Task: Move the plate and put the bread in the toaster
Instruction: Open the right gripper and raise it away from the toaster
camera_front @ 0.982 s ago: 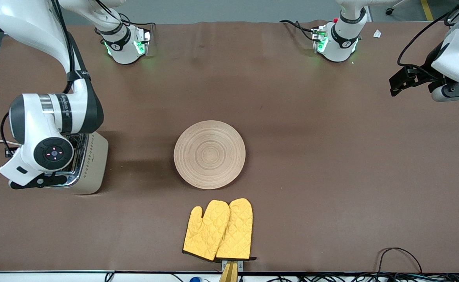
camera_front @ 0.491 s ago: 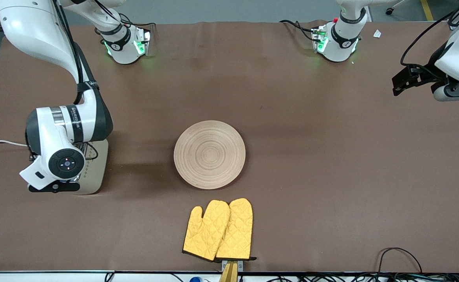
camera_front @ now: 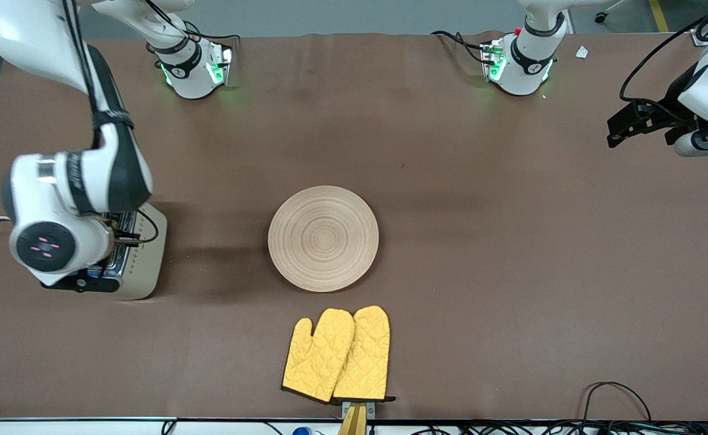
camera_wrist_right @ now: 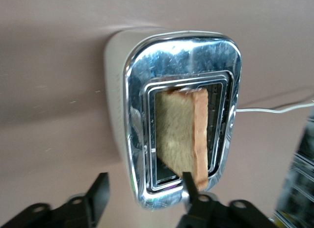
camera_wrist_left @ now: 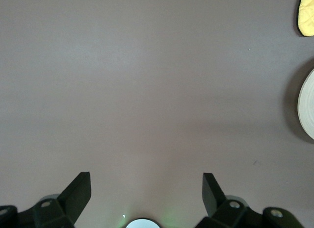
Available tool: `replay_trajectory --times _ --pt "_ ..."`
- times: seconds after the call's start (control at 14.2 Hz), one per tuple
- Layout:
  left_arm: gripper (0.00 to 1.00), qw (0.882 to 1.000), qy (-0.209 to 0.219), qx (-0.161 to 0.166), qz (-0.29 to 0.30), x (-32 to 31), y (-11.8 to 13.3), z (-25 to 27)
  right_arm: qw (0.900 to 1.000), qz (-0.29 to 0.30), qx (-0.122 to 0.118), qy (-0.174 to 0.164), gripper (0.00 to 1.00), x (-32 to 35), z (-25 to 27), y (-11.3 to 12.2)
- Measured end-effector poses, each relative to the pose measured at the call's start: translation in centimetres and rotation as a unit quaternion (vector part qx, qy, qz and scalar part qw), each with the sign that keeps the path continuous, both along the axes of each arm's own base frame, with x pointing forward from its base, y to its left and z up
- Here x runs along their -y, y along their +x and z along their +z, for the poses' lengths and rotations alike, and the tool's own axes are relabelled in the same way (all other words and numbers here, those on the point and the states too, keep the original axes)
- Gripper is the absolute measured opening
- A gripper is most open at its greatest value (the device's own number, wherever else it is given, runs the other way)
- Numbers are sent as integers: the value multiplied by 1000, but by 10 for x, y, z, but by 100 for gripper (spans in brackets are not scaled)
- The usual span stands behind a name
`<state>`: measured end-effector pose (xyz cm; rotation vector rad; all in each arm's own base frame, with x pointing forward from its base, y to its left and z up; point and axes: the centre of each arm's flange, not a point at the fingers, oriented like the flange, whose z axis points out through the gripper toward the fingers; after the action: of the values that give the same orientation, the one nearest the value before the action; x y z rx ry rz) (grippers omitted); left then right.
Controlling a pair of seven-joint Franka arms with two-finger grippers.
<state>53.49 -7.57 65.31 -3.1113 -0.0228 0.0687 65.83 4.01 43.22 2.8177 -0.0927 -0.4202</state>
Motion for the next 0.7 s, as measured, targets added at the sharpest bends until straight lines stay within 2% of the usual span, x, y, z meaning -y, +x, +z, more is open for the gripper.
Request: replay_trajectory --times 0.14,0.21,0.42,0.7 --pt "100 1000 0 0 0 0 0 0 999 8 21 46 96 23 48 -10" --pt "100 1000 0 0 0 1 0 0 997 13 33 62 100 34 71 -17" --pt "100 1000 0 1 -1 1 0 1 992 8 68 105 100 49 127 -42" --pt "100 1000 0 1 0 0 0 1 987 7 106 119 100 58 179 -79"
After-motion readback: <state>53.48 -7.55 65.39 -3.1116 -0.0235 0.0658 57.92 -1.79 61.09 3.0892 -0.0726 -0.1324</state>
